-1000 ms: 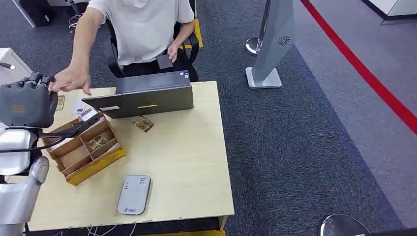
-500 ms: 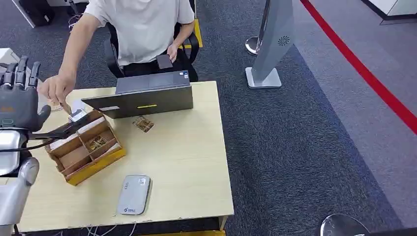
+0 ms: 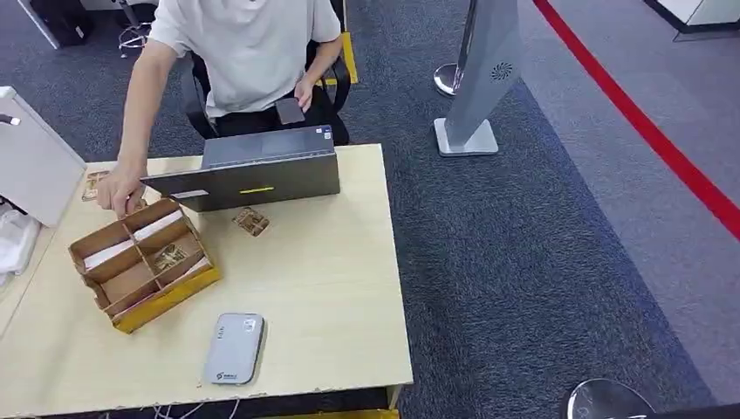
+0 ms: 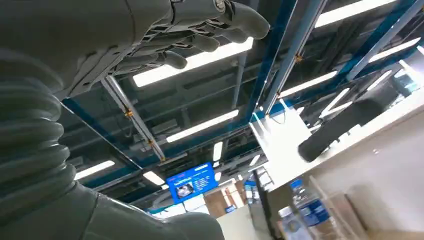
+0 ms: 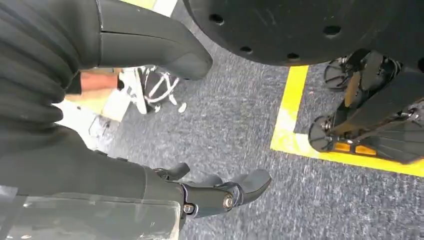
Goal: Pass the card to the sensor for recognition and then transmit it.
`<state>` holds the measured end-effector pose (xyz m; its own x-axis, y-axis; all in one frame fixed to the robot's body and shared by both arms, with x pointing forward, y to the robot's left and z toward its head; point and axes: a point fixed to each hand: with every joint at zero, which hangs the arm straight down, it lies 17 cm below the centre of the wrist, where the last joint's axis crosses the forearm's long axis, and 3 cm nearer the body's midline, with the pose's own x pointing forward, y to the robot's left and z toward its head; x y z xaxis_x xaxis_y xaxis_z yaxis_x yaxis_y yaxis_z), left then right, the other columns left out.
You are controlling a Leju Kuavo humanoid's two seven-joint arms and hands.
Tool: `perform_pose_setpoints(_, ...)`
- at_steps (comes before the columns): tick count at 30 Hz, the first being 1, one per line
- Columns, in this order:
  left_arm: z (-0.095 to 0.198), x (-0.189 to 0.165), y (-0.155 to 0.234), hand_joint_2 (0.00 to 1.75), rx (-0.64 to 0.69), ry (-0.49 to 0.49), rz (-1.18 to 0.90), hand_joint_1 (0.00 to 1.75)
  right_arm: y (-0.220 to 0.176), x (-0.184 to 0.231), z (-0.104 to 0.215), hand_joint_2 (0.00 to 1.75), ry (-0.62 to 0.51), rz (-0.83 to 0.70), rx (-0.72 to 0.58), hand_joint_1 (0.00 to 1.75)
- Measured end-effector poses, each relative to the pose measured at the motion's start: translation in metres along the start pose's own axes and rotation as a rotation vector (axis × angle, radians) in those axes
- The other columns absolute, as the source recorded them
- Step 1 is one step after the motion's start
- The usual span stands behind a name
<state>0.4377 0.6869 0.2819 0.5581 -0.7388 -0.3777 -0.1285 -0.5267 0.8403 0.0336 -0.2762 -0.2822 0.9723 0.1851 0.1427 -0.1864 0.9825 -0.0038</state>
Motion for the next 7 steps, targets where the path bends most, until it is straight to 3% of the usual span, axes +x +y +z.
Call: perform_pose_setpoints(7,0.007,-0.036,-0.020,1.75,-0.059,0.060,-0.058,0.00,0.000,0.003,0.000,1.75,-0.004,0.001,0.000,0.00)
